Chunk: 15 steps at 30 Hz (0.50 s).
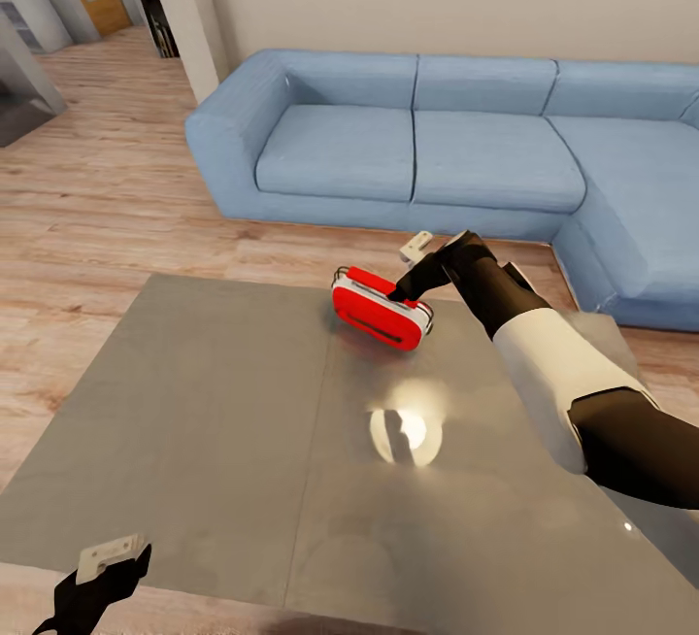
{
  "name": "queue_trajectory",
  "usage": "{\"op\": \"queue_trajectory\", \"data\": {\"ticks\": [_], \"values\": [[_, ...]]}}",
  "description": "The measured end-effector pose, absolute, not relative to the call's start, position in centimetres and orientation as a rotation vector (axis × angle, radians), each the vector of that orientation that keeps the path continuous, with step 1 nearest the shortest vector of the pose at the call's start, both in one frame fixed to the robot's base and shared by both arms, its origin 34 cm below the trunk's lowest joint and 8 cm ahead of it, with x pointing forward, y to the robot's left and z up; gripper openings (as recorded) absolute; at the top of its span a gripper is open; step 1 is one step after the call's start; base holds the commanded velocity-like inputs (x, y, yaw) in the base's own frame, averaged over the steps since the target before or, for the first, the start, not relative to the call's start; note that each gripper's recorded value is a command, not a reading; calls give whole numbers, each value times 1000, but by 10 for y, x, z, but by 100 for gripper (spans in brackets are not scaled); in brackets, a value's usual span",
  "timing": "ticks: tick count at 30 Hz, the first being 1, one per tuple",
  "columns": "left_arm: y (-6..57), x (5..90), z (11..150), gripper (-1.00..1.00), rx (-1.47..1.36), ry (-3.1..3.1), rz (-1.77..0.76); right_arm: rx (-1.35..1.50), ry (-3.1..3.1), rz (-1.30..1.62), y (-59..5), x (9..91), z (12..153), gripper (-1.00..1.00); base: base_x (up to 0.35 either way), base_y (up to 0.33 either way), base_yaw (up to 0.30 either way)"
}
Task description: Turn on the radio receiver that's on the table in the living room.
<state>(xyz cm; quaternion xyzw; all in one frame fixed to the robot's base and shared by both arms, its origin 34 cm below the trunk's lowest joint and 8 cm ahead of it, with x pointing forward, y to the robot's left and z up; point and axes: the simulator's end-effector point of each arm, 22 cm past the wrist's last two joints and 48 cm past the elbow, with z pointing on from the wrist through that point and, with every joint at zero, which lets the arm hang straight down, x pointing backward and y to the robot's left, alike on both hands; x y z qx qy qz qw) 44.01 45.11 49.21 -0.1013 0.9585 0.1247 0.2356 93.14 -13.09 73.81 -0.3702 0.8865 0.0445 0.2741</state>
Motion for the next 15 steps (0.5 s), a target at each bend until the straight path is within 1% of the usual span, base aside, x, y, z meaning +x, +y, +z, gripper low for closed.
{"op": "queue_trajectory", "data": {"ticks": [5,11,15], "values": [[451,438,490,100,-277,2636,343,-994,2386,122,-135,932,732,100,0,0,66],[451,437,489,100,-277,2638,344,-996,2379,104,-149,935,729,100,0,0,8],[451,437,489,100,-277,2638,344,-982,2397,77,-171,936,724,100,0,0,0]]}}
